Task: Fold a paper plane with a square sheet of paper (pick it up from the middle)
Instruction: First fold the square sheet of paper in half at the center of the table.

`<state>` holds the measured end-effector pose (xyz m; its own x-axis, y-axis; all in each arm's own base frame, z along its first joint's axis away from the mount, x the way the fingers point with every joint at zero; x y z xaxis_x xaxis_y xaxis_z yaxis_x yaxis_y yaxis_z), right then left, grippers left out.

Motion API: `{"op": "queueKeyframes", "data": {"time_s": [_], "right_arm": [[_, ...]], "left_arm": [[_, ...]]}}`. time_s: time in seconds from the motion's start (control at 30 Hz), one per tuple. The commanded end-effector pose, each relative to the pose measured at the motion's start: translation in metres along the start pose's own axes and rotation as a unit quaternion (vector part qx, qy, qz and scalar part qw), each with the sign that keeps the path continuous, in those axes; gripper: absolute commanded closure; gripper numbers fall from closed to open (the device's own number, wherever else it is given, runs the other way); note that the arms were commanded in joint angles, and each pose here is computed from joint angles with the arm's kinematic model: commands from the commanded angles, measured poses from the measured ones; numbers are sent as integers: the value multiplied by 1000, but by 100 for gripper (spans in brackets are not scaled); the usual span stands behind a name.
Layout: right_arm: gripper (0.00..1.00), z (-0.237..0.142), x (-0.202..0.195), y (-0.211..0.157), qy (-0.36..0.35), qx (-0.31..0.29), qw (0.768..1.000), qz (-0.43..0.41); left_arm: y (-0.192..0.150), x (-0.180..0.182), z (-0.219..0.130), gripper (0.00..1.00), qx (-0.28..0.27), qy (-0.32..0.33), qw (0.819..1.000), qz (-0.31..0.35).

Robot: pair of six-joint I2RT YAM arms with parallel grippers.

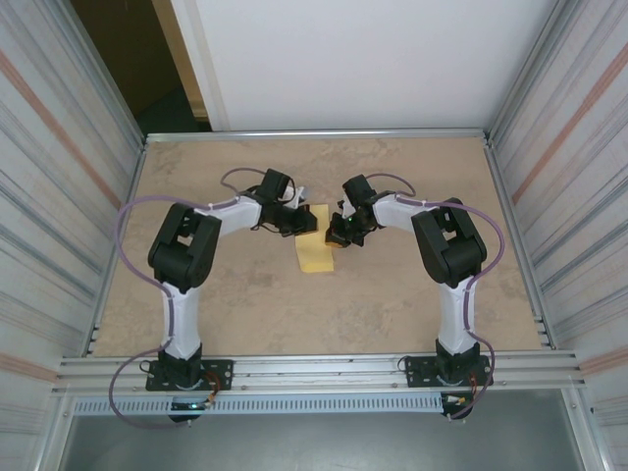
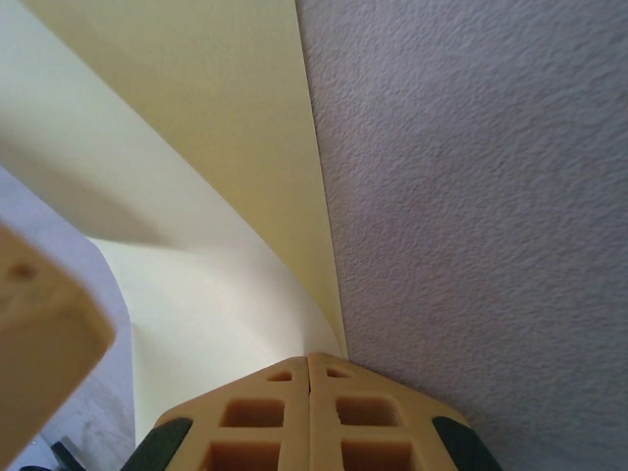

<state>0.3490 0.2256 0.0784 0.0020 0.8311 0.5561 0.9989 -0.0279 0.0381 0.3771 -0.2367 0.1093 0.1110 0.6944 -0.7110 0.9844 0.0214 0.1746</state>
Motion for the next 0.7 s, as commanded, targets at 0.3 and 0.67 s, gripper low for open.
{"op": "queueKeyframes", "data": {"time_s": [0.3,0.67], "right_arm": [[100,45,-88,-53,-211,94,971,59],[100,47,-90,-53,-212,98,970,61]], "left_arm": [[16,82,-30,93,-18,63,995,-73],[29,12,-47,93,-52,-59,996,-30]]}}
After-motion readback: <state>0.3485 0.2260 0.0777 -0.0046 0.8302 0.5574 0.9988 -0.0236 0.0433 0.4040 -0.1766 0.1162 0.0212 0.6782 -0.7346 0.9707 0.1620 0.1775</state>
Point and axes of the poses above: each hand's point on the last joint's axis, 136 mm out from that joint toward the fingers, its own z axis out along the fingers, its own x axis along the line the jaws close on, y = z × x, the point moved 9 cm from there along -z, back along the fingers, and after that the axes turned 5 degrees about -z, right-handed, at the moved point
